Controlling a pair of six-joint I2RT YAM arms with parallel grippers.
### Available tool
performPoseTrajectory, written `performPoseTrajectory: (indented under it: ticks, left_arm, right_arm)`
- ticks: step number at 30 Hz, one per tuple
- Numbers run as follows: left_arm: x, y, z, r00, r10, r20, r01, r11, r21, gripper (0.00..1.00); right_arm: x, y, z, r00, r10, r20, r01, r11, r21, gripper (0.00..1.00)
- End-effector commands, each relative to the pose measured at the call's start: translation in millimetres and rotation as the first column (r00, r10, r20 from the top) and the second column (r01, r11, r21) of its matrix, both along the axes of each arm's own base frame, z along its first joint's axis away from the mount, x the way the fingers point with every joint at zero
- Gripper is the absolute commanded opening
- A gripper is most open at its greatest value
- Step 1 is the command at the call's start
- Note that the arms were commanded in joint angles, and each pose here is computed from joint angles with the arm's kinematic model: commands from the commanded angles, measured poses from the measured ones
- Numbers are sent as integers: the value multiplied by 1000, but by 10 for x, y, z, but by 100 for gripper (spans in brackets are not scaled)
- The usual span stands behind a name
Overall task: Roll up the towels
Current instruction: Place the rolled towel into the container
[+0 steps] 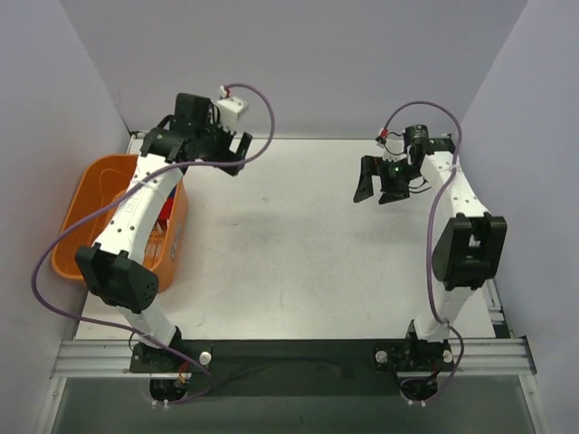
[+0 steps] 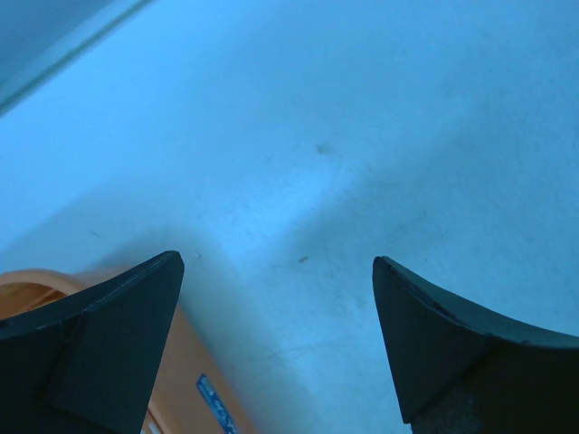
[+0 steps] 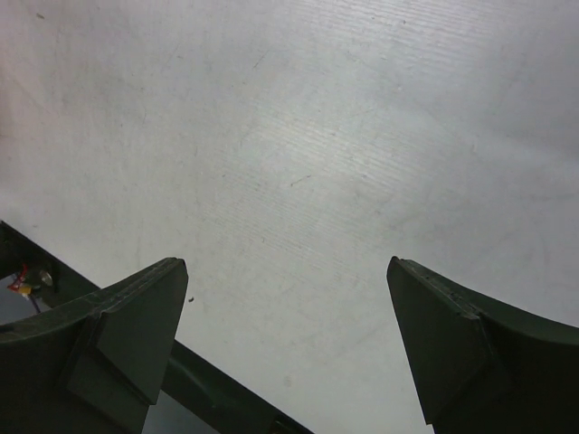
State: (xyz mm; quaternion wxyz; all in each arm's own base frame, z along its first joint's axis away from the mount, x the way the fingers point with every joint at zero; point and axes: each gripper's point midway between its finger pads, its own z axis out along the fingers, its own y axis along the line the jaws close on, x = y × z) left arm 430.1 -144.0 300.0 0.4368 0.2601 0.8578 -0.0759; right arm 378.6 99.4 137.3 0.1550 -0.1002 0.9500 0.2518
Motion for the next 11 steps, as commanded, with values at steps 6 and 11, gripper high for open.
performPoseTrajectory:
  ticks: [6, 11]
  left_arm:
    - [-495, -49, -571, 974, 58, -217, -65, 998, -26, 97]
    - [-578, -59, -514, 975, 40, -219, -62, 993, -98, 97]
  right_arm:
    - [-397, -104, 433, 986, -87, 142, 94, 995, -44, 100]
    - [-598, -166, 521, 975, -95, 201, 110, 992, -64, 100]
